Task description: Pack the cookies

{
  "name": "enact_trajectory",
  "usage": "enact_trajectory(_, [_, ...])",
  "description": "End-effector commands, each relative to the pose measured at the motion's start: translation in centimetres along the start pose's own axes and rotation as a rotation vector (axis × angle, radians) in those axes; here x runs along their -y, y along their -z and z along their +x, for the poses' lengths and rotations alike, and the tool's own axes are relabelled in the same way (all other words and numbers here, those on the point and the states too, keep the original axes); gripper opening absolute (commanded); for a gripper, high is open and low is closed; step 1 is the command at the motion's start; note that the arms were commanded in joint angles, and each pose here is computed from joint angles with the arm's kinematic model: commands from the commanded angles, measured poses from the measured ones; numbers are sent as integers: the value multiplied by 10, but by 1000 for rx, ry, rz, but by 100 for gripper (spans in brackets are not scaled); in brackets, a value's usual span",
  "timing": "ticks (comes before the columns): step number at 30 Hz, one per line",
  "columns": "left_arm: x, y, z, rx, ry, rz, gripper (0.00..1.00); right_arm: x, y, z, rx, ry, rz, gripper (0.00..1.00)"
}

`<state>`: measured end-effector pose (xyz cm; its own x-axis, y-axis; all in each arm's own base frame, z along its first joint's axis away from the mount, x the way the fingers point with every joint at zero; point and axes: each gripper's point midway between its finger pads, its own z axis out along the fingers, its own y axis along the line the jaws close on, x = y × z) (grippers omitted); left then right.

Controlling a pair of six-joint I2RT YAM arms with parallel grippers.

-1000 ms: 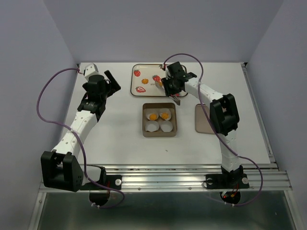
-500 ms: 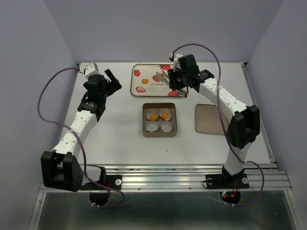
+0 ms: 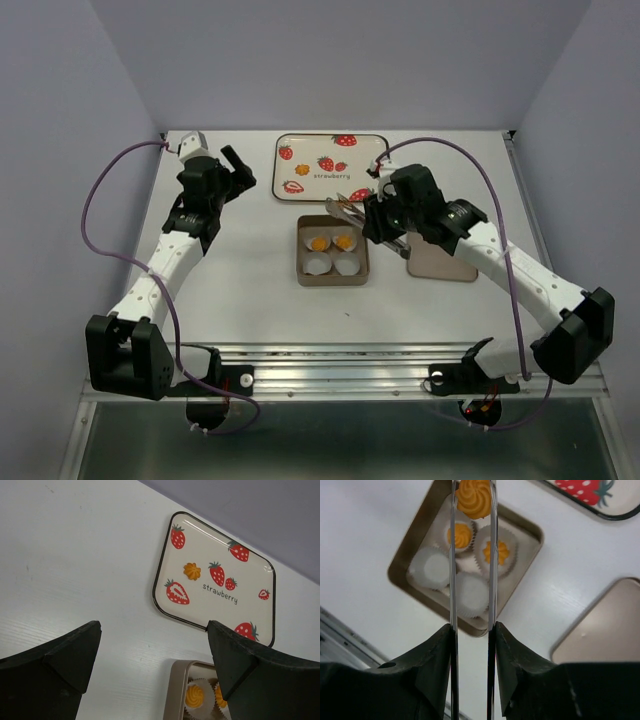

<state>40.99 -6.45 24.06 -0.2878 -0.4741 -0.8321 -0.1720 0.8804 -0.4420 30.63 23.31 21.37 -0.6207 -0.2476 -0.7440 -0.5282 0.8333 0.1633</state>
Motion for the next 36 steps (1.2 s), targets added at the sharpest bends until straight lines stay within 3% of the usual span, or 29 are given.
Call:
enact_trajectory(1, [10, 3, -10, 39, -3, 48, 99, -24, 23, 20, -11, -11, -33, 42])
enact_trajectory(11, [15, 6, -13, 37, -21, 67, 99, -31, 28, 86, -201, -14, 9, 42])
enact_trajectory(36, [9, 4, -13, 40, -29, 35, 99, -34, 6, 104, -276, 31, 4, 43])
